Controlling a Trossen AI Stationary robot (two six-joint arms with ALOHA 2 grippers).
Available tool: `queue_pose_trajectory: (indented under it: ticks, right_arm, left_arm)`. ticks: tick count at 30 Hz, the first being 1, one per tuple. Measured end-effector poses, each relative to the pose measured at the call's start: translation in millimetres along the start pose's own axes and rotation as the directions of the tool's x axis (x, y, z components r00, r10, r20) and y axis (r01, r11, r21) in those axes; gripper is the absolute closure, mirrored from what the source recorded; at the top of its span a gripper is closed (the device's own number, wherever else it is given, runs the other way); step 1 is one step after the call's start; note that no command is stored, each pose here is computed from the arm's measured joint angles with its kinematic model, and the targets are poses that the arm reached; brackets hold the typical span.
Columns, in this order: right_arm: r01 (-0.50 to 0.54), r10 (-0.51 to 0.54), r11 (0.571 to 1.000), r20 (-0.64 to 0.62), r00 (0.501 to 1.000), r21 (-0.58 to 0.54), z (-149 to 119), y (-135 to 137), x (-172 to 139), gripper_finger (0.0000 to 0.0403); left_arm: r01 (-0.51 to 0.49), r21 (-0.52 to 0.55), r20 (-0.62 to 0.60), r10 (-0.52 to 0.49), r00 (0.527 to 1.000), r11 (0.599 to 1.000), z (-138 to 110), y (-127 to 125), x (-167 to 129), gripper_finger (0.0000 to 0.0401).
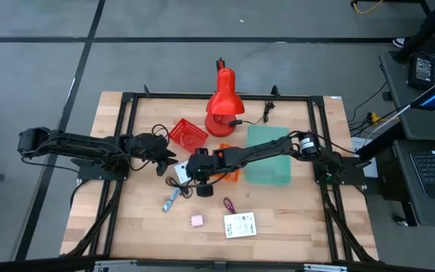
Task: Pick and place items into bin
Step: Put the top card reader box into the red bin
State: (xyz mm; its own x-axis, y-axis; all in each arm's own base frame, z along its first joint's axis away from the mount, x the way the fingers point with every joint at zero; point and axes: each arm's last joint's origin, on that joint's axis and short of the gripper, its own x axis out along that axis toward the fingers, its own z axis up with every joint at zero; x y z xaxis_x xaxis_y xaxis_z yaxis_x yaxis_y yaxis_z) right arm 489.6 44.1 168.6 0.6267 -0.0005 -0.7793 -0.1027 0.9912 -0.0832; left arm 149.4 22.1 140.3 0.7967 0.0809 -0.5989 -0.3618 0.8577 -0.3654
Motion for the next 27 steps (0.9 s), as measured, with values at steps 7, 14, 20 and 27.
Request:
queue_pose_trajectory:
  ticks: [7,14,20,27]
  right_arm:
    - [0.000,0.000,1.000,-0.023,1.000,0.002,-8.4,1.1,16.3,0.0403]
    - [0.000,0.000,1.000,-0.016,1.000,0.001,-11.0,1.9,23.9,0.0403]
    - [0.001,-0.001,1.000,-0.001,1.000,0.001,-9.6,1.6,23.8,0.0403]
    - [0.037,-0.037,0.999,-0.024,0.999,0.000,-11.7,-0.6,23.7,0.0403]
  left_arm:
    - [-0.009,0.000,0.000,0.009,1.000,1.000,-0.3,0.3,0.0,0.0239]
    - [-0.010,0.000,0.000,0.010,1.000,1.000,-0.3,0.3,0.0,0.0239]
    - [-0.011,0.000,-0.002,0.011,1.000,1.000,-0.5,0.4,0.0,0.0239]
    - [-0.011,0.000,-0.002,0.011,1.000,1.000,-0.5,0.4,0.0,0.0240]
